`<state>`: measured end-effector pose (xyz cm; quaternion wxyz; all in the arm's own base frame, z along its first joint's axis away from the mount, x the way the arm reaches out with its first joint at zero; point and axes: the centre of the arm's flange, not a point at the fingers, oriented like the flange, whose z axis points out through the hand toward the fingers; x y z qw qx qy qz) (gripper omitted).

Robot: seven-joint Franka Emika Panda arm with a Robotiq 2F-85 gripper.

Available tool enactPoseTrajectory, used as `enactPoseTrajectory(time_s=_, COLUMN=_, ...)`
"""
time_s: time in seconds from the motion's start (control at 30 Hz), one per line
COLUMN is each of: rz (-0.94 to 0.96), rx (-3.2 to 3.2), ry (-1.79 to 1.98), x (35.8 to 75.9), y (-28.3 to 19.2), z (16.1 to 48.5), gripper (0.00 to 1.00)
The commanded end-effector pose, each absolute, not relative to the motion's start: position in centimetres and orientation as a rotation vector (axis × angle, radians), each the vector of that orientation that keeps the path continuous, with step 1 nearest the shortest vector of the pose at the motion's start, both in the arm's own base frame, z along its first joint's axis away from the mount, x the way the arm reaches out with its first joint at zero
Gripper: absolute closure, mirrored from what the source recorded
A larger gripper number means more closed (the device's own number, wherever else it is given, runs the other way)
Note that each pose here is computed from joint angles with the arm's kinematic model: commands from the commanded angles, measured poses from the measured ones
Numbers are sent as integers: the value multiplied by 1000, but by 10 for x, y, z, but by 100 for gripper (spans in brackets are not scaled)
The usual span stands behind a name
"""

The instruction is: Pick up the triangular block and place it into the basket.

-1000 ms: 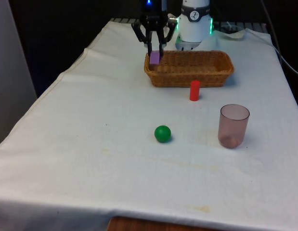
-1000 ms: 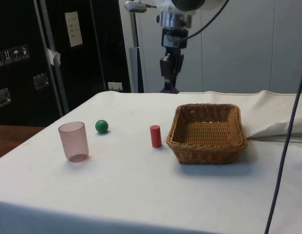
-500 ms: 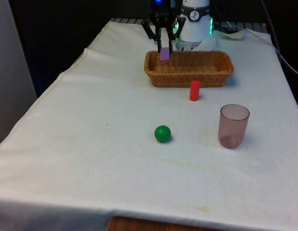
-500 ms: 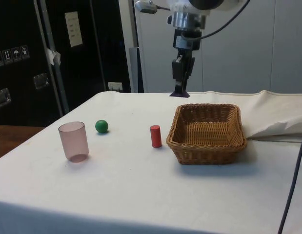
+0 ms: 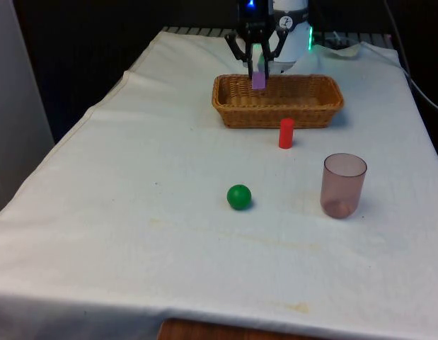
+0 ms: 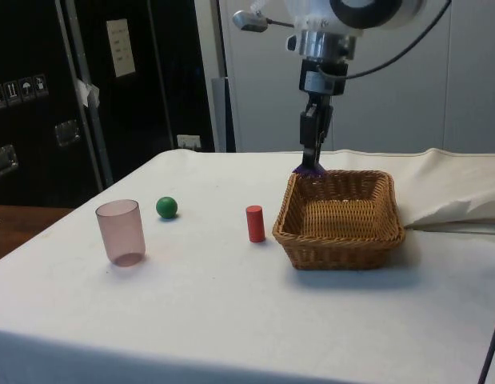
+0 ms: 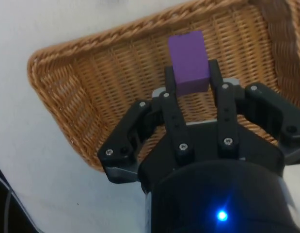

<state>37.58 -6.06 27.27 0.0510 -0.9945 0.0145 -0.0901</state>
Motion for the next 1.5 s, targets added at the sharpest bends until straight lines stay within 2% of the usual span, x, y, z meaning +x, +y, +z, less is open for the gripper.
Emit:
enactPoseTrajectory(time_s=0.0, rz=-279, rx=-3045, ry=26, x=373, y=-58, z=268, gripper=67)
enactPoseTrajectory(time_s=0.33, rz=-246, rx=-3044, ry=-42, x=360, y=-41, z=257, gripper=67)
enactPoseTrajectory(time_s=0.9, rz=-206, rx=-3106, ry=-159, x=335, y=-7, z=207, gripper=67)
enactPoseTrajectory(time_s=1.03, rz=-238, rx=-3104, ry=-161, x=331, y=-4, z=208, gripper=66)
enactPoseTrajectory(time_s=1.07, rz=-241, rx=-3104, ry=-161, x=331, y=-4, z=208, gripper=63)
enactPoseTrajectory(time_s=1.1, rz=-245, rx=-3103, ry=-161, x=330, y=-4, z=209, gripper=55)
enactPoseTrajectory(time_s=1.2, rz=-229, rx=-3112, ry=-163, x=332, y=-7, z=204, gripper=39)
enactPoseTrajectory(time_s=1.23, rz=-247, rx=-3101, ry=-162, x=329, y=-4, z=209, gripper=39)
enactPoseTrajectory(time_s=1.33, rz=-251, rx=-3100, ry=-162, x=328, y=-4, z=210, gripper=26)
enactPoseTrajectory(time_s=1.37, rz=-251, rx=-3100, ry=-162, x=328, y=-4, z=210, gripper=21)
enactPoseTrajectory(time_s=1.4, rz=-253, rx=-3099, ry=-164, x=327, y=-4, z=211, gripper=12)
enactPoseTrajectory(time_s=1.47, rz=-253, rx=-3099, ry=-164, x=327, y=-4, z=211, gripper=3)
